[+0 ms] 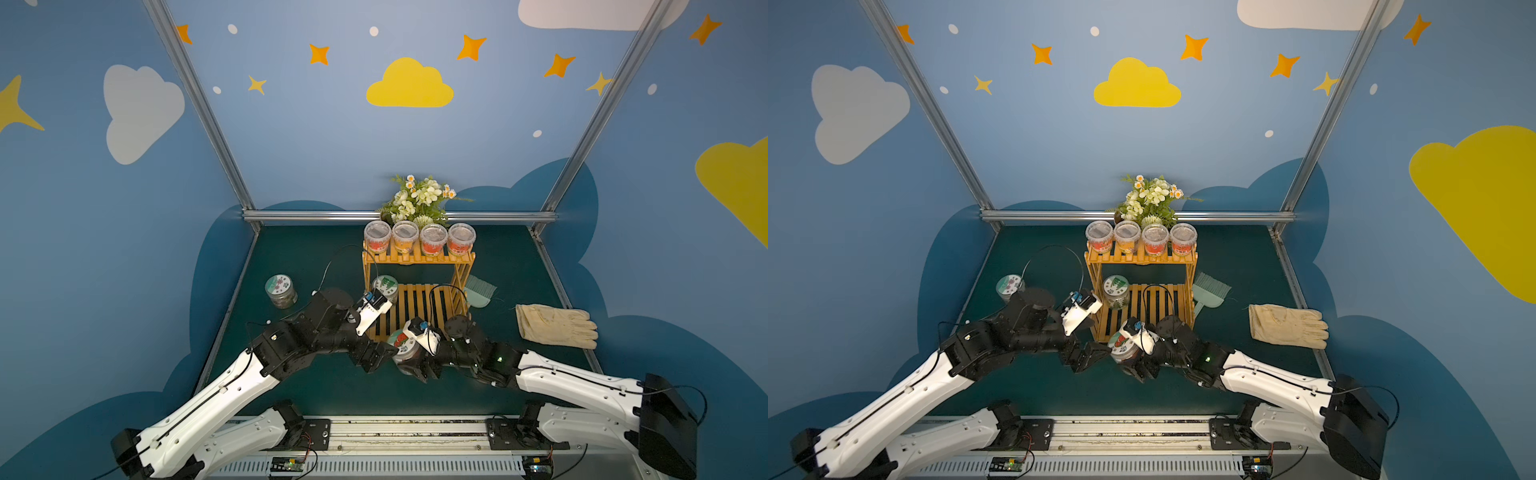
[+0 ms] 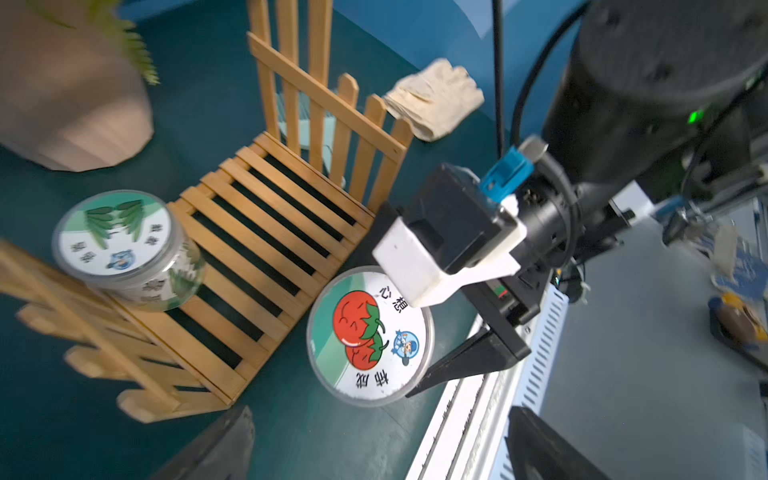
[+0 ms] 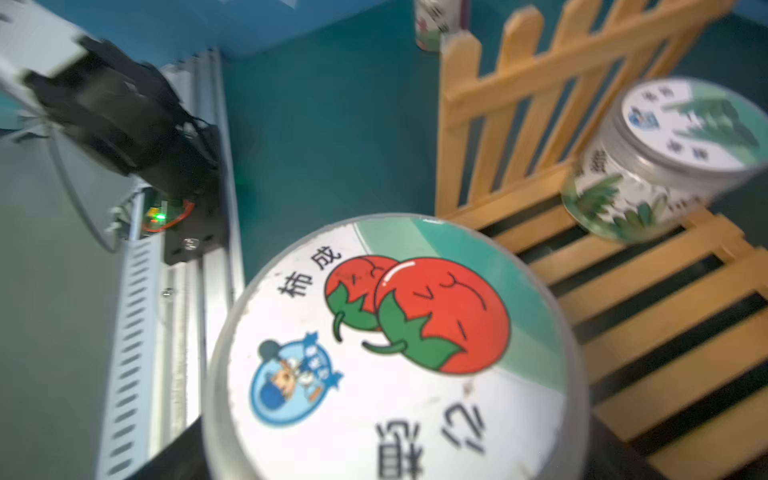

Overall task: Place the seed container on the shelf
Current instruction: Pick up the seed jar at the center of the board, then place the seed jar on the shelf.

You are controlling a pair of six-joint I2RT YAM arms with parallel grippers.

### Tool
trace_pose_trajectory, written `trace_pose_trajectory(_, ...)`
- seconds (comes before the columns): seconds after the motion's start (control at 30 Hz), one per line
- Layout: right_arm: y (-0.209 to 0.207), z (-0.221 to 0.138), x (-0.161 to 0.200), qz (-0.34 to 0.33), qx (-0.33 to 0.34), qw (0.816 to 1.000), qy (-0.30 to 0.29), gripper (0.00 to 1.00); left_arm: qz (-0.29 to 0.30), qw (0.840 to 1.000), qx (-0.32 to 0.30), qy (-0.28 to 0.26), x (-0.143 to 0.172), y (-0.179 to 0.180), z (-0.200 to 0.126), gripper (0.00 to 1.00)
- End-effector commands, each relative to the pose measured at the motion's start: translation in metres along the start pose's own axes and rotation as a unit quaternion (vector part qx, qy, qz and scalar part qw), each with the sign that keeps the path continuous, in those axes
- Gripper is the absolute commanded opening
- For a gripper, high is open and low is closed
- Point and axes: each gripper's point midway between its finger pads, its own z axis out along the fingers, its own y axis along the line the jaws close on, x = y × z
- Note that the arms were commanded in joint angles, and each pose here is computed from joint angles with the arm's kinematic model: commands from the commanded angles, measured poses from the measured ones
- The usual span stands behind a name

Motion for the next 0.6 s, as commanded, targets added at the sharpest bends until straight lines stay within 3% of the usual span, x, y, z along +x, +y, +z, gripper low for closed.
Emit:
trace_pose_trajectory(0.0, -0.038, 0.0, -0.021, 0.038, 0.106, 0.993, -0.042, 0.78, -0.065, 0.994, -0.06, -0.062, -0.011, 0.026, -0.005, 1.0)
trace_pose_trajectory(0.3, -0.105, 0.008, -0.039, 0.102, 0.282, 0.952, -0.057, 0.77, -0.118, 0.987, -0.081, -0.07, 0.009, 0.041, 0.005, 1.0)
trace_pose_trajectory(0.57, -0.143, 0.015, -0.03, 0.156, 0.366, 0.916, -0.054, 0.78, -0.123, 0.985, -0.091, -0.083, 0.013, 0.044, 0.0, 1.0)
